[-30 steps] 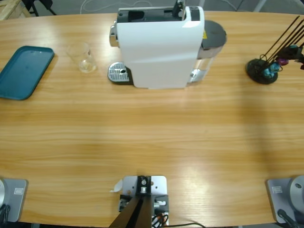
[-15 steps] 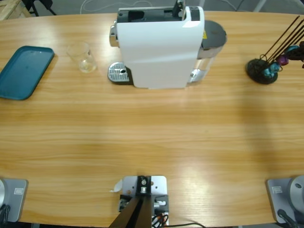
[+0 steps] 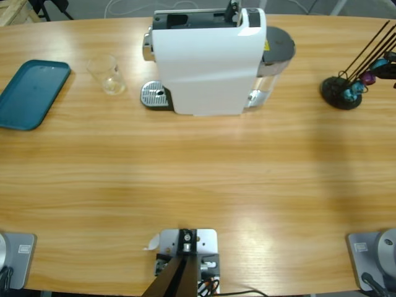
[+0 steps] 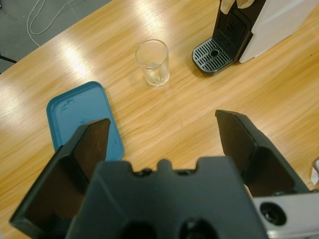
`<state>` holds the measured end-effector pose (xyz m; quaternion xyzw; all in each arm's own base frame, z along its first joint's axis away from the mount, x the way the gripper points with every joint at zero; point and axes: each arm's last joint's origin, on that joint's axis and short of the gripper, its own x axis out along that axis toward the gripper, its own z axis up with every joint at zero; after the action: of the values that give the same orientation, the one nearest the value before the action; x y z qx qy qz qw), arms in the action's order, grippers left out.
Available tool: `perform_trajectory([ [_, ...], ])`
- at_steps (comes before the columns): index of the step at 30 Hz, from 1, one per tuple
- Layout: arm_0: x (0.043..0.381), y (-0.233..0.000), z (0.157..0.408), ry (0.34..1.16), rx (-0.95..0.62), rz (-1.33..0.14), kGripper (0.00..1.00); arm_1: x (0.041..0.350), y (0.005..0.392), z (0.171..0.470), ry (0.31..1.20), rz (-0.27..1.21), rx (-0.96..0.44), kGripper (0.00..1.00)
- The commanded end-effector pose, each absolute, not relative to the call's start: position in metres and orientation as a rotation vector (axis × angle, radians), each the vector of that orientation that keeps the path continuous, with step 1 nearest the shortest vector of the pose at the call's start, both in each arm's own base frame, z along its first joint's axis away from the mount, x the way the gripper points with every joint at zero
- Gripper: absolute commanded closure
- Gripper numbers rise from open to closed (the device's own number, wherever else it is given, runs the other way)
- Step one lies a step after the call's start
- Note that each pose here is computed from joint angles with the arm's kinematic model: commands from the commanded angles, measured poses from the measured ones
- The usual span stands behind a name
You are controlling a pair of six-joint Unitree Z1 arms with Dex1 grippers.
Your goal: Pour coffee
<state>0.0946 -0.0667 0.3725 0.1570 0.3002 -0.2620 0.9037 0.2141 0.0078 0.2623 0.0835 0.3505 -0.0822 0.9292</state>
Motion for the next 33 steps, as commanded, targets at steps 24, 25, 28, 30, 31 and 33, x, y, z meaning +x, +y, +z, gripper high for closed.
perform_trajectory([
  [24, 0.092, -0.07, 0.362, 0.65, 0.343, -0.591, 0.041, 0.129, 0.063, 0.376, 0.577, 0.412, -0.15, 1.0],
  [25, 0.093, -0.071, 0.361, 0.652, 0.342, -0.599, 0.037, 0.125, 0.076, 0.375, 0.629, 0.516, -0.216, 1.0],
  [28, 0.092, -0.071, 0.361, 0.655, 0.338, -0.611, 0.039, 0.12, 0.118, 0.362, 0.795, 0.755, -0.491, 1.0],
  [30, 0.092, -0.071, 0.361, 0.652, 0.337, -0.611, 0.041, 0.115, 0.132, 0.352, 0.811, 0.853, -0.707, 1.0],
  [31, 0.091, -0.07, 0.362, 0.649, 0.336, -0.612, 0.041, 0.112, 0.133, 0.351, 0.798, 0.871, -0.761, 1.0],
  [33, 0.09, -0.069, 0.362, 0.645, 0.334, -0.612, 0.041, 0.108, 0.13, 0.356, 0.743, 0.871, -0.793, 1.0],
])
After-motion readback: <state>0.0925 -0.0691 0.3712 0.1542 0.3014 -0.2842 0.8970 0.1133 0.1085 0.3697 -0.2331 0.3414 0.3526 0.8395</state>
